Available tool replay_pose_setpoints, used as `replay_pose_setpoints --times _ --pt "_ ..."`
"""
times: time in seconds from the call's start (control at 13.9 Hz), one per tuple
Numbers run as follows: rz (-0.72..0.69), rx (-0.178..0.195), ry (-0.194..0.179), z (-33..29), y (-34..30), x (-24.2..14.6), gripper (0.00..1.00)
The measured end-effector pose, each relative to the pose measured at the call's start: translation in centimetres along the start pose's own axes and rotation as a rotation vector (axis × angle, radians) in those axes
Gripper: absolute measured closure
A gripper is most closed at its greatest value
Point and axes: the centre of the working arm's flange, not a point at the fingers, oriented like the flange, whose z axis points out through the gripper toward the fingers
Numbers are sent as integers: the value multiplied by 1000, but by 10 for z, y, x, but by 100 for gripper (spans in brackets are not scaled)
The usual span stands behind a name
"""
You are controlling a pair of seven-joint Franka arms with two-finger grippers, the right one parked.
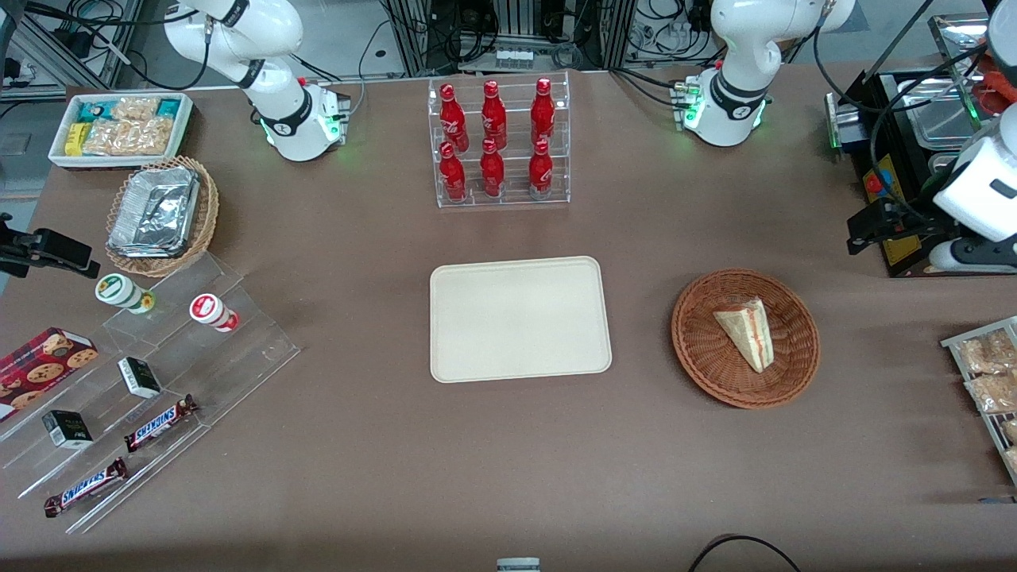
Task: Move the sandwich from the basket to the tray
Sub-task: 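Move the left gripper over the wicker basket and lower onto the sandwich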
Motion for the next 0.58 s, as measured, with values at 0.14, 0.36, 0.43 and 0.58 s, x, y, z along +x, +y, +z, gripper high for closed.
replay_pose_setpoints --times 0.14,0.36,0.43,0.58 --pt "-33 0 -2 48 4 3 0" --pt "-159 -5 41 121 14 -2 0" --pt "-201 -7 52 139 16 -6 0" --pt "-295 -14 75 166 17 -13 0"
